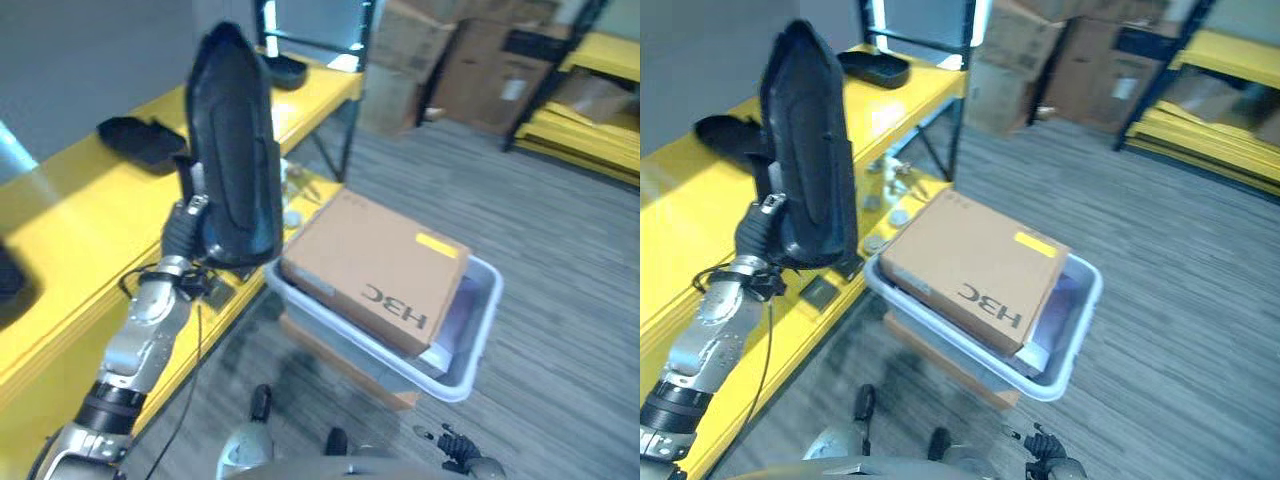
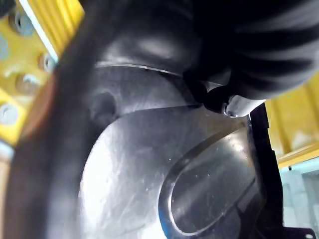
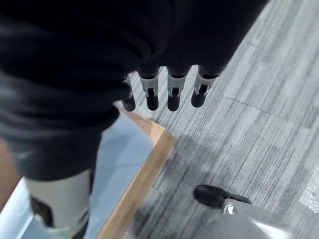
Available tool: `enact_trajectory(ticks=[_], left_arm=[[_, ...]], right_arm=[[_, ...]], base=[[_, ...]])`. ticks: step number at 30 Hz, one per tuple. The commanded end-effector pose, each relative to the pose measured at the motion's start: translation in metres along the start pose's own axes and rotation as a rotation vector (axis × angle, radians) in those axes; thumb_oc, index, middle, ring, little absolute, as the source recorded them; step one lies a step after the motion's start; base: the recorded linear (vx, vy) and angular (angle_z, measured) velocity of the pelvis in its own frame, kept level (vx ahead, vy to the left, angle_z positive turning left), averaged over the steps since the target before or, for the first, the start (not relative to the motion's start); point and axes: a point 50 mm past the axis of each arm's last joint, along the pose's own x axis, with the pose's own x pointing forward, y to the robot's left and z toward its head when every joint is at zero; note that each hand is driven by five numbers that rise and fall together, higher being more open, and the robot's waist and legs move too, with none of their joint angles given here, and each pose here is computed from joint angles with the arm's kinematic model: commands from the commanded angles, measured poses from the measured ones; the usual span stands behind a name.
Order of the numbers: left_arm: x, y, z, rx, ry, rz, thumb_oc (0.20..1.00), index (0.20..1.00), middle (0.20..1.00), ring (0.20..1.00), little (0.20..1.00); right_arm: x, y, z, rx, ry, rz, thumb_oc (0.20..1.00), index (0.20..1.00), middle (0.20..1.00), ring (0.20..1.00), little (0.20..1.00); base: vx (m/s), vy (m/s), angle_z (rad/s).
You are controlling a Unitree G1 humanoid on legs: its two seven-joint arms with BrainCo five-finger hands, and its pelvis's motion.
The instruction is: Move parts from the plastic box to the shelf.
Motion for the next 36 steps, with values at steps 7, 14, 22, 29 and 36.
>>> enact_trajectory(ticks=[7, 14, 22, 29, 36], left_arm=[[-0.003, 0.035, 0.062, 0.185, -0.305, 0.221, 0.200, 0.200, 0.200, 0.200, 0.200], [-0.029, 0.072, 0.053, 0.269, -0.233, 0.346, 0.200, 0.200, 0.200, 0.200, 0.200], [-0.032, 0.087, 0.051, 0.268, -0.175, 0.349, 0.200, 0.200, 0.200, 0.200, 0.200], [-0.011, 0.057, 0.039, 0.238, -0.152, 0.282, 0.200, 0.200, 0.200, 0.200, 0.200], [-0.008, 0.036, 0.024, 0.183, -0.089, 0.227, 0.200, 0.200, 0.200, 0.200, 0.200]], right_arm=[[0.003, 0.016, -0.022, -0.241, 0.128, 0.025, 1.000, 1.000, 1.000, 1.000, 1.000], [0.011, 0.015, -0.009, -0.372, 0.178, 0.008, 1.000, 1.000, 1.000, 1.000, 1.000], [0.012, 0.028, -0.003, -0.286, 0.174, 0.011, 1.000, 1.000, 1.000, 1.000, 1.000], [0.012, 0.015, -0.013, -0.218, 0.179, 0.010, 1.000, 1.000, 1.000, 1.000, 1.000], [0.011, 0.007, -0.021, -0.217, 0.225, 0.004, 1.000, 1.000, 1.000, 1.000, 1.000]], base=[[-0.04, 0.091, 0.98], [0.10, 0.203, 0.93], [0.18, 0.247, 0.37], [0.13, -0.009, 0.86], [0.30, -0.217, 0.78]])
